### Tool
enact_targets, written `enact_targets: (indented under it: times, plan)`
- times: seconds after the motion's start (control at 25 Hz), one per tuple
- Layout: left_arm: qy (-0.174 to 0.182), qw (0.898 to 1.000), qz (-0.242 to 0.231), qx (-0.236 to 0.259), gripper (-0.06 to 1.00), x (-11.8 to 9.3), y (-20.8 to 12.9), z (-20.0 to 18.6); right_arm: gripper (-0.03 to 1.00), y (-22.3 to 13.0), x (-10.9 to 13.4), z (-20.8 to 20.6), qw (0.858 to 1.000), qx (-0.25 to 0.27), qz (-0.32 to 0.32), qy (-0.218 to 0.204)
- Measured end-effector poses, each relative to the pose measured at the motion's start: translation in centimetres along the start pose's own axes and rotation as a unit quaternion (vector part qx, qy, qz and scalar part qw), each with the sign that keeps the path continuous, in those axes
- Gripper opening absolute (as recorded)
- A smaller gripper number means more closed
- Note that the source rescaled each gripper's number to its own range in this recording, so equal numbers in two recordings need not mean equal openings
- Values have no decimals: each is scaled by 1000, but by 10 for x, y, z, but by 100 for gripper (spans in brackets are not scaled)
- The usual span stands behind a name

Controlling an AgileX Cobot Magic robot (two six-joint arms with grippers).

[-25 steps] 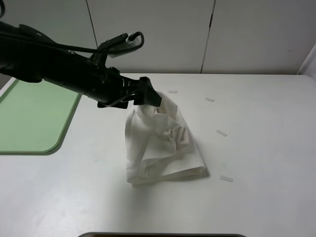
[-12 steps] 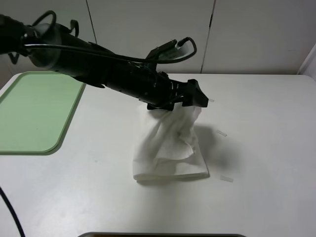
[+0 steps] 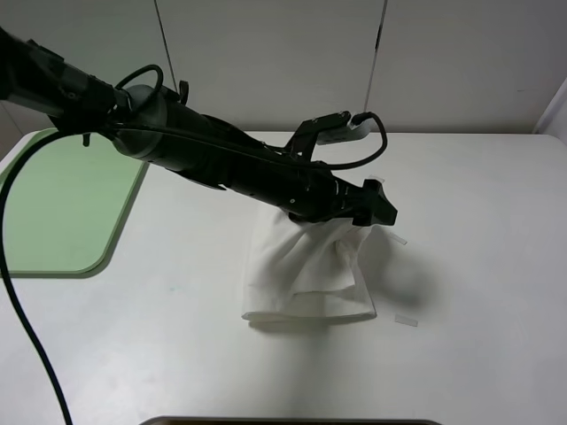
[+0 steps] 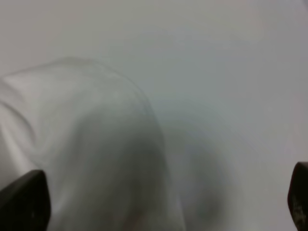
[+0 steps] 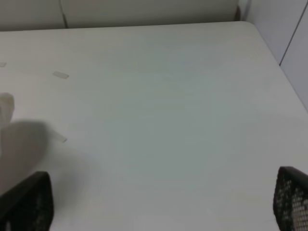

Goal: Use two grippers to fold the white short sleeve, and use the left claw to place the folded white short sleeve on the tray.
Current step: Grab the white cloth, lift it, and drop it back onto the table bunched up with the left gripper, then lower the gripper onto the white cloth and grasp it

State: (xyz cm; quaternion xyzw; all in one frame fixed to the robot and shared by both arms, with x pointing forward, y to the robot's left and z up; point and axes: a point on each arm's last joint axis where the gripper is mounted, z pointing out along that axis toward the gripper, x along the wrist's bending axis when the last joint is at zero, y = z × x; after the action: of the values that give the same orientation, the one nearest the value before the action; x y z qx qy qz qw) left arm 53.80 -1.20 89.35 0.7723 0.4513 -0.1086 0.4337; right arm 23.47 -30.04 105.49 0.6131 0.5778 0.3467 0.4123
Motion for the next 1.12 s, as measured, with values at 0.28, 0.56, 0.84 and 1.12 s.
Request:
enact_targets:
  times: [0.28, 0.56, 0.84, 1.12]
  plan:
    - [4, 1000, 2, -1, 100, 0, 0, 0, 100, 0, 0, 0, 1000, 0, 0, 0]
    - [30, 995, 84, -46, 100, -21, 31, -40, 100, 0, 0, 0, 1000, 0, 0, 0]
    - [58, 992, 95, -67, 100, -24, 38, -86, 100, 0, 0, 0, 1000, 0, 0, 0]
    - [101, 994, 14, -27, 100, 20, -13, -132, 100, 0, 0, 0, 1000, 0, 0, 0]
